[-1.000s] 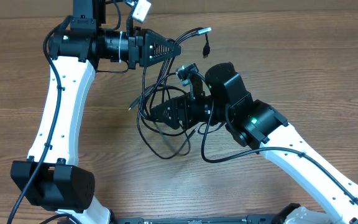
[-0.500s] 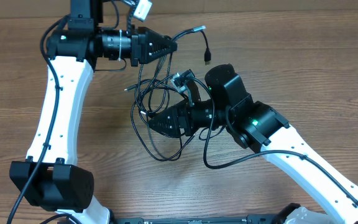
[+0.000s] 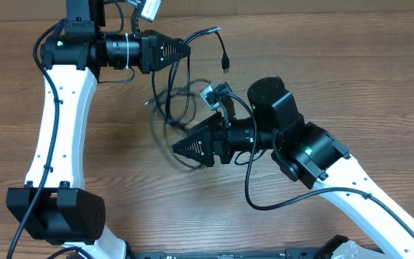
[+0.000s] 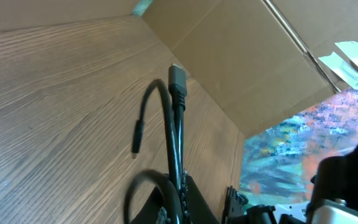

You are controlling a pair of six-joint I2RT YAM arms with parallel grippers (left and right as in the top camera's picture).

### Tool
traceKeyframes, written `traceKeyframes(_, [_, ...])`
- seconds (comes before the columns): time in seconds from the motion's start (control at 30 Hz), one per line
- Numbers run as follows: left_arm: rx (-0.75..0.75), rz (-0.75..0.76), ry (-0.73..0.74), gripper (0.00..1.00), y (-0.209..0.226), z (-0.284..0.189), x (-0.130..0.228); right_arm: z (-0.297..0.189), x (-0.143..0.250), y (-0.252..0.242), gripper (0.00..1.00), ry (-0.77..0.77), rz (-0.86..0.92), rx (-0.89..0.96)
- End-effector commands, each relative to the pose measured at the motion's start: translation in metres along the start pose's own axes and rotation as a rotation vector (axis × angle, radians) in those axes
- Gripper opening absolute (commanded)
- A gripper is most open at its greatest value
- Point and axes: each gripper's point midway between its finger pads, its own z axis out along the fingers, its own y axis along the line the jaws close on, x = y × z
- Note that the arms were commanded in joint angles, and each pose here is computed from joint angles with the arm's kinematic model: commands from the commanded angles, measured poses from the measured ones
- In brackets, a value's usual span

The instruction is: Untangle cables

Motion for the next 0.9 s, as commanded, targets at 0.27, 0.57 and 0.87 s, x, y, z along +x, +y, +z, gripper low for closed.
traceKeyframes(0.27, [0.143, 0.09, -0.036, 0.04, -0.041, -0.012, -0.009, -0.029, -0.009, -0.079, 0.69, -0.142, 0.123, 0.507])
traceKeyframes(0.57, [0.362, 0.115, -0.06, 0.04, -0.078, -0.022, -0.013, -0.074, 0.002, -0.133, 0.7, -0.307, 0.411, 0.864])
traceKeyframes(0.87, [0.362, 0.11, -0.059, 0.04, -0.078, -0.022, -0.012, -0.103, 0.001, -0.151, 0.7, -0.44, 0.482, 1.029])
